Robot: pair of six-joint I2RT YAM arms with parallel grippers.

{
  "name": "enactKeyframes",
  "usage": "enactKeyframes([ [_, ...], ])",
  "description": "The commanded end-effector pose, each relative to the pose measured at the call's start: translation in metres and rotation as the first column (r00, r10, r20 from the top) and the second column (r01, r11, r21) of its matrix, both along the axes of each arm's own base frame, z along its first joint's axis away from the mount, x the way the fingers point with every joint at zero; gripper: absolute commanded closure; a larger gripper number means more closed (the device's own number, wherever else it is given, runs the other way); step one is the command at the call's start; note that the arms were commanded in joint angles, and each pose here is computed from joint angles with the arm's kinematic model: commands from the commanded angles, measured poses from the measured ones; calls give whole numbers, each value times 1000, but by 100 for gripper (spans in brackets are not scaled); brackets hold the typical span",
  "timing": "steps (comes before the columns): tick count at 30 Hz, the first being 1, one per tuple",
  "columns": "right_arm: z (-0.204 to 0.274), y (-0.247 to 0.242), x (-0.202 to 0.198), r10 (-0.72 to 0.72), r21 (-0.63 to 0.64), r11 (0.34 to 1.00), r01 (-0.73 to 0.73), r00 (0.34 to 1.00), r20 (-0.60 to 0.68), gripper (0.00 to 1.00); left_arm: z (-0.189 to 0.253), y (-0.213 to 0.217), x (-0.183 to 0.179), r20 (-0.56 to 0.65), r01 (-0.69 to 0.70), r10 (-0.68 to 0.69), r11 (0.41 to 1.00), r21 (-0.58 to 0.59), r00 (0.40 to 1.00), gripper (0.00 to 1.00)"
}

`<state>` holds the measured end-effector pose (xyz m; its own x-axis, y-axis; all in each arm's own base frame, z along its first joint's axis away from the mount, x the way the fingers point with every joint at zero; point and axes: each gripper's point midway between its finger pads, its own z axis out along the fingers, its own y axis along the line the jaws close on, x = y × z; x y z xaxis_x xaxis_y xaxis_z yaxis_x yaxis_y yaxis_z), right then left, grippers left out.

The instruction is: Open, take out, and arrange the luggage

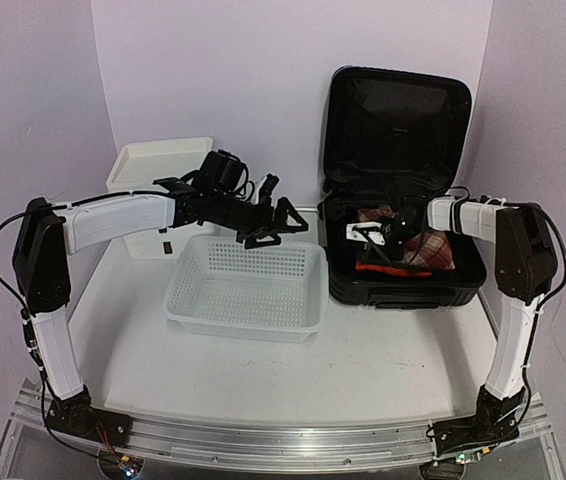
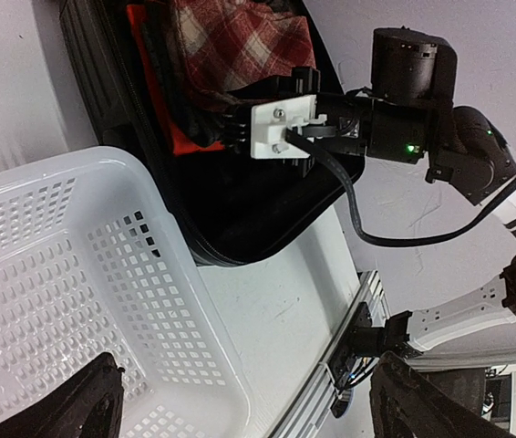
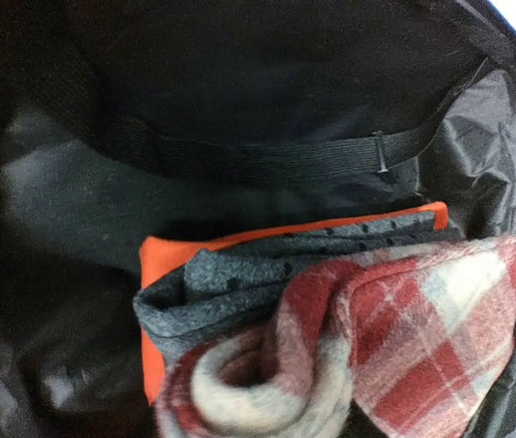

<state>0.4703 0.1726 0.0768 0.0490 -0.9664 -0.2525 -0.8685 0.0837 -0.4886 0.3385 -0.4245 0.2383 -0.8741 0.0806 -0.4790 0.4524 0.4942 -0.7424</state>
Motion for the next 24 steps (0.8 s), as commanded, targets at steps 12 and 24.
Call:
enactKeyframes([
  [12, 39, -9, 9, -96, 142, 984, 112, 989, -115, 47, 39, 3, -4, 57, 13, -8, 997, -78, 998, 6],
  [24, 35, -5, 17, -121, 166, 976, 142, 984, -130, 54, 37, 0, -2, -25, -10, 7, 994, -105, 1000, 4],
])
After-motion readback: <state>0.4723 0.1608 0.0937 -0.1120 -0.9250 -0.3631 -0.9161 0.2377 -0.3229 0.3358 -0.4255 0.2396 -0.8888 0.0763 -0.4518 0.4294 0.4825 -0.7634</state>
